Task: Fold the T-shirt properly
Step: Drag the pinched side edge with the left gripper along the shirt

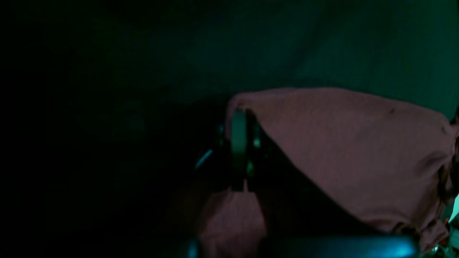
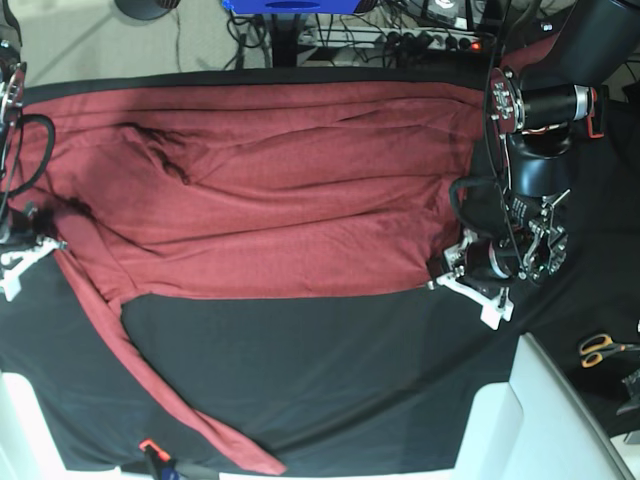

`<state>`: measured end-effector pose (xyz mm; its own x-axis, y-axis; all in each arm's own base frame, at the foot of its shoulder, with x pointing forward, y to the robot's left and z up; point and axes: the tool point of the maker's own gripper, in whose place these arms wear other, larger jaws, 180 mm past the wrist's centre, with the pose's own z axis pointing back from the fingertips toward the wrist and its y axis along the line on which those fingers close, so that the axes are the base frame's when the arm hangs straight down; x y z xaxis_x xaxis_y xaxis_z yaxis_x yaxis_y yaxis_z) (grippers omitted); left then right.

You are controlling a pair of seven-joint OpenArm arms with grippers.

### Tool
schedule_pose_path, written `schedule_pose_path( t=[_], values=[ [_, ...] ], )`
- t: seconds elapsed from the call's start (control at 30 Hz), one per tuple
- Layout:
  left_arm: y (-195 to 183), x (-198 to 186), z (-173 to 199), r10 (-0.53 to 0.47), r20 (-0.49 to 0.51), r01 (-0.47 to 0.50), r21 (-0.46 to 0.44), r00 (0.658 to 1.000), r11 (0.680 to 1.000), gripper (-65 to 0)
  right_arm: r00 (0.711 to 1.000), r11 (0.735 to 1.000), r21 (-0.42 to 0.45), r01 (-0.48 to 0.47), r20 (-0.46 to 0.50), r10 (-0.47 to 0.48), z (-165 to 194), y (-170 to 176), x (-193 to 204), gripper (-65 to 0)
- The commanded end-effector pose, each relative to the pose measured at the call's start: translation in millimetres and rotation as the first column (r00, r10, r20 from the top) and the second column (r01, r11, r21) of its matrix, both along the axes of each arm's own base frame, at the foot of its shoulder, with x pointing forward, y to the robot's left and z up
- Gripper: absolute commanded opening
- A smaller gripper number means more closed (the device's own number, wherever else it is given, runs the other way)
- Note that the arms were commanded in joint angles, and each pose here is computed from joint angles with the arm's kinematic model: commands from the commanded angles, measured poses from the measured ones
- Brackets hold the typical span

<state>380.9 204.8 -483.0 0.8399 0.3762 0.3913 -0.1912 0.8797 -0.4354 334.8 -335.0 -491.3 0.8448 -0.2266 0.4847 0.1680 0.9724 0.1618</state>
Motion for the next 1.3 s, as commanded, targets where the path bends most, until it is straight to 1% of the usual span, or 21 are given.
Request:
schedule_pose_path(
  t=[0.0, 0.2, 0.23, 0.33, 0.4, 0.43, 0.5, 0.77, 0.83, 0.93, 1.07, 1.27],
  values=[
    [11, 16, 16, 0.011, 0.049, -0.012, 0.02, 0.999, 1.0, -65.0, 0.998, 1.0, -0.026, 0.01, 0.057, -0.008, 20, -14, 17, -65.0],
    [13, 32, 31, 0.008, 0.087, -0.01, 0.024, 0.996, 1.0, -65.0, 0.995, 0.999, -0.049, -0.005, 0.103, 0.01, 34, -15, 30, -65.0],
    [15, 35, 35, -0.004, 0.098, 0.0, 0.039, 0.995, 0.999, -65.0, 0.994, 0.999, -0.052, -0.007, 0.11, 0.013, 36, -15, 31, -65.0],
    [7, 43, 47, -0.097, 0.127, 0.084, 0.107, 0.987, 0.991, -65.0, 0.991, 0.998, -0.065, -0.014, 0.13, 0.022, 43, -17, 37, -65.0],
    [4, 45, 53, -0.138, 0.124, 0.122, 0.133, 0.983, 0.984, -65.0, 0.991, 0.998, -0.067, -0.014, 0.129, 0.023, 43, -17, 37, -65.0],
    [4, 45, 55, -0.143, 0.121, 0.126, 0.132, 0.982, 0.983, -65.0, 0.991, 0.998, -0.067, -0.014, 0.13, 0.023, 44, -17, 37, -65.0],
    [6, 48, 63, -0.139, 0.132, 0.122, 0.13, 0.981, 0.984, -65.0, 0.99, 0.998, -0.068, -0.015, 0.136, 0.024, 46, -17, 40, -65.0],
    [10, 59, 91, -0.15, 0.188, 0.123, 0.15, 0.971, 0.981, -65.0, 0.975, 0.994, -0.108, -0.035, 0.214, 0.058, 73, -17, 59, -65.0],
    [14, 60, 94, -0.133, 0.202, 0.105, 0.145, 0.97, 0.984, -65.0, 0.974, 0.993, -0.109, -0.035, 0.218, 0.058, 75, -17, 61, -65.0],
    [19, 61, 96, -0.11, 0.21, 0.082, 0.134, 0.971, 0.988, -65.0, 0.971, 0.993, -0.11, -0.033, 0.232, 0.058, 79, -17, 66, -65.0],
    [20, 62, 98, -0.104, 0.215, 0.077, 0.132, 0.971, 0.988, -65.0, 0.953, 0.993, -0.116, -0.02, 0.297, 0.054, 88, -18, 75, -65.0],
    [20, 64, 101, -0.104, 0.221, 0.076, 0.133, 0.97, 0.988, -65.0, 0.948, 0.993, -0.118, -0.017, 0.313, 0.053, 91, -18, 77, -65.0]
  ],
)
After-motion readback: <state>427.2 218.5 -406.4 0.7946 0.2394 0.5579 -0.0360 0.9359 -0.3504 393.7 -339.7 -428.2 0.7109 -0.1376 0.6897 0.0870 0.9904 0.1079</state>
